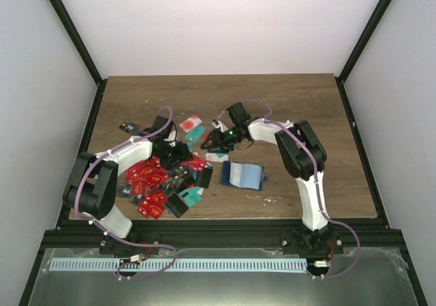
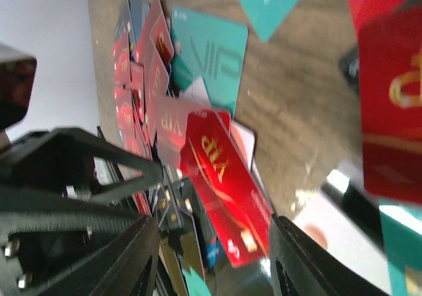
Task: Put the credit cards into the card holder
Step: Pick up the credit card from the center of the board.
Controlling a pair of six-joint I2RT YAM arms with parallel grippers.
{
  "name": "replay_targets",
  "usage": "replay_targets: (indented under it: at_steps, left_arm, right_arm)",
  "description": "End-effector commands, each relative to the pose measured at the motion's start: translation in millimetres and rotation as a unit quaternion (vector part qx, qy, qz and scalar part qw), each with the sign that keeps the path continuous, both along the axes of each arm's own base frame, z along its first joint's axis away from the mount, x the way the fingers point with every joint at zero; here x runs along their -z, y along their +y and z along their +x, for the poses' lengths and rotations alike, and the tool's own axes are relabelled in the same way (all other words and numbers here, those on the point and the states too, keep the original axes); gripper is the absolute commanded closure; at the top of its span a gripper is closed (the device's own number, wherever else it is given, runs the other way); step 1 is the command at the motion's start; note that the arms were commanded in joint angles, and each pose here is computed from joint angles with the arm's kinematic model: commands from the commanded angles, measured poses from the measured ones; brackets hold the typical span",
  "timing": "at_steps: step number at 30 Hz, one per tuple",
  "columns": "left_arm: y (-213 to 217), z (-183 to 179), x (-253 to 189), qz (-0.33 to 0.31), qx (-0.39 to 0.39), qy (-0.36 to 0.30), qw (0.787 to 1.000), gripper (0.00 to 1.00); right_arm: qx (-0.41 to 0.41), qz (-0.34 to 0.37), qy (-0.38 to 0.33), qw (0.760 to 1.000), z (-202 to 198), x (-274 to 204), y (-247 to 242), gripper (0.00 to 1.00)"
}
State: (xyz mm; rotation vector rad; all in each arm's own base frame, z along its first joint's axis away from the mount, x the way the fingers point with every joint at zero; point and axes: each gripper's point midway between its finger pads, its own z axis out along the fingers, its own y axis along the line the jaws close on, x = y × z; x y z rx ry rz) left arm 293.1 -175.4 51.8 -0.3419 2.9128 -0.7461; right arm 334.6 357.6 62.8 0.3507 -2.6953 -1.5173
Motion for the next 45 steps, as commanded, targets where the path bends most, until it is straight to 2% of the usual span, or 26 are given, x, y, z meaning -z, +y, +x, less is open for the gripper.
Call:
replay_targets:
  at_steps: [1, 9, 18, 26, 34, 38, 45]
  left_arm:
    - [-12, 6, 0, -0.041, -0.002, -0.003, 0.999, 0.37]
    - [-21, -2, 19, -0.064, -0.007, 0.032, 0.997, 0.37]
    - [-1, -17, 59, -0.002, -0.034, 0.094, 0.995, 0.35]
    - [5, -32, 41, 0.008, -0.05, 0.109, 0.993, 0.26]
    - [-3, -55, 69, -0.01, -0.045, 0.154, 0.987, 0.25]
    - [-11, -56, 80, -0.041, -0.053, 0.154, 0.986, 0.25]
    - [-23, -33, 76, -0.067, -0.053, 0.108, 0.991, 0.28]
  right_arm:
    - [-0.019, 0.003, -0.006, 1.0, 11, 5, 13, 0.53]
    - [-0.048, -0.01, 0.012, 0.999, -3, 31, 29, 0.56]
    - [-0.063, -0.037, 0.034, 0.997, -28, 56, 29, 0.59]
    - [-0.056, -0.054, 0.061, 0.995, -39, 68, 20, 0.61]
    - [-0.051, -0.046, 0.08, 0.994, -47, 69, 17, 0.62]
    - [-0.055, -0.043, 0.093, 0.993, -52, 72, 18, 0.62]
    - [-0.066, -0.048, 0.104, 0.991, -67, 76, 22, 0.64]
